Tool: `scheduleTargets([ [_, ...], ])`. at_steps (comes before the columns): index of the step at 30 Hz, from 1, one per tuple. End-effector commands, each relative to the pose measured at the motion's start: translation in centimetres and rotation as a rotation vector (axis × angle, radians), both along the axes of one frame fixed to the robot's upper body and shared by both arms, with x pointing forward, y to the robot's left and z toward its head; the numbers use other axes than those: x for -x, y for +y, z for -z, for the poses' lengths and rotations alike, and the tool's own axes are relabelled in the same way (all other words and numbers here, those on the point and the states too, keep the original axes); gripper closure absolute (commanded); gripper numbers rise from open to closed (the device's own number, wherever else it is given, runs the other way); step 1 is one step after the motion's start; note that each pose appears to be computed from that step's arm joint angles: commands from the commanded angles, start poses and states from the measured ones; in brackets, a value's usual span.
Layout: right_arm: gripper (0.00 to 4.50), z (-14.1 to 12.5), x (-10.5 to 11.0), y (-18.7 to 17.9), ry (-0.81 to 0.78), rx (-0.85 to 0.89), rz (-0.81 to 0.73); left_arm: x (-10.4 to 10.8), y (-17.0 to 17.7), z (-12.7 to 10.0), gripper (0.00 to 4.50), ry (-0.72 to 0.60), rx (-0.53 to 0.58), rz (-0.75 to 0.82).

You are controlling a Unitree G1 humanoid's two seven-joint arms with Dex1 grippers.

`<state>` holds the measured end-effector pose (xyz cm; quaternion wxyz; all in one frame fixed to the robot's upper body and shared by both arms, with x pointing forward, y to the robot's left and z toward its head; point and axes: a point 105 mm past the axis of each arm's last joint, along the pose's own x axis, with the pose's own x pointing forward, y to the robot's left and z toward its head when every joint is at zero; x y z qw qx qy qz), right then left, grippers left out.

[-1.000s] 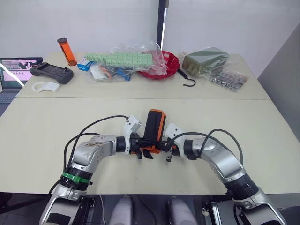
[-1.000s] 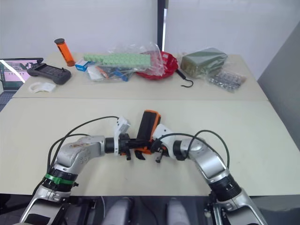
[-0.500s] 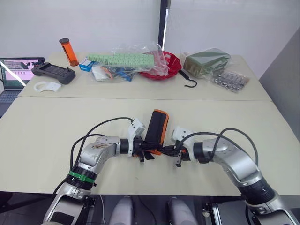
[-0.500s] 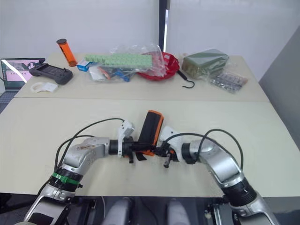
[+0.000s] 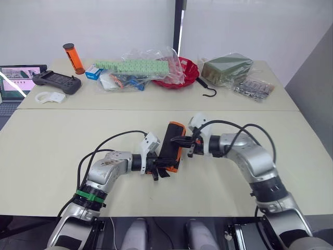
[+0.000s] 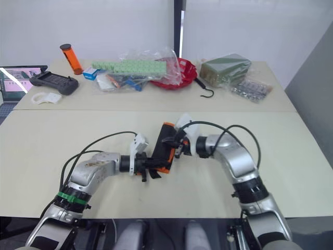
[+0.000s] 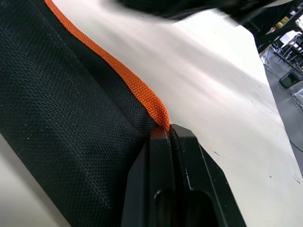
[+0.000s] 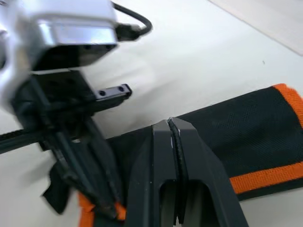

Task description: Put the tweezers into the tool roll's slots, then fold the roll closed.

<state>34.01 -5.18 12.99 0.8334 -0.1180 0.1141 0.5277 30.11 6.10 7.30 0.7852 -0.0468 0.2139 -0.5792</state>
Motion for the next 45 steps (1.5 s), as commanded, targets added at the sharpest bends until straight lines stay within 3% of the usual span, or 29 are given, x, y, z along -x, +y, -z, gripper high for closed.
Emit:
scheduleTargets([
  [1, 4.50, 1.6, -1.0, 0.0, -0.031, 0.045, 0.004, 1.0, 1.0, 3.4, 4.48, 0.098, -0.095, -0.024],
  [7, 4.50, 6.7, -1.4, -1.5, 0.045, 0.187, 0.046, 1.4, 0.7, 1.3, 4.48, 0.053, -0.007, 0.021],
  [19, 4.50, 8.0, -0.3, -1.6, 0.090, 0.236, 0.017, 0.4, 3.7, -4.3, 0.56, -0.103, 0.084, -0.029],
  [22, 4.50, 8.1, 0.1, -1.5, 0.097, 0.233, 0.006, 0.2, 3.9, -5.7, 0.72, -0.111, 0.137, -0.021],
  [28, 4.50, 8.1, 0.1, -1.5, 0.102, 0.231, 0.011, -1.3, 3.5, -4.7, 2.66, -0.194, 0.078, -0.060],
  [30, 4.50, 8.1, 0.1, -1.5, 0.102, 0.231, 0.013, -1.4, 3.1, -3.7, 3.30, -0.249, 0.005, -0.028],
  [33, 4.50, 8.1, 0.0, -1.6, 0.104, 0.229, 0.015, -0.9, 1.9, -2.3, 4.30, -0.247, -0.016, 0.029],
  [37, 4.50, 8.1, 0.1, -1.6, 0.104, 0.229, 0.015, -0.3, 0.9, -0.9, 4.44, -0.242, -0.033, 0.080],
  [41, 4.50, 7.1, 0.0, -1.4, 0.075, 0.173, 0.019, 0.1, 1.6, 3.7, 4.44, -0.174, -0.169, 0.081],
  [45, 4.50, 4.7, -0.1, -0.9, 0.008, 0.047, 0.005, 0.5, 2.1, 4.6, 4.44, -0.157, -0.186, 0.084],
])
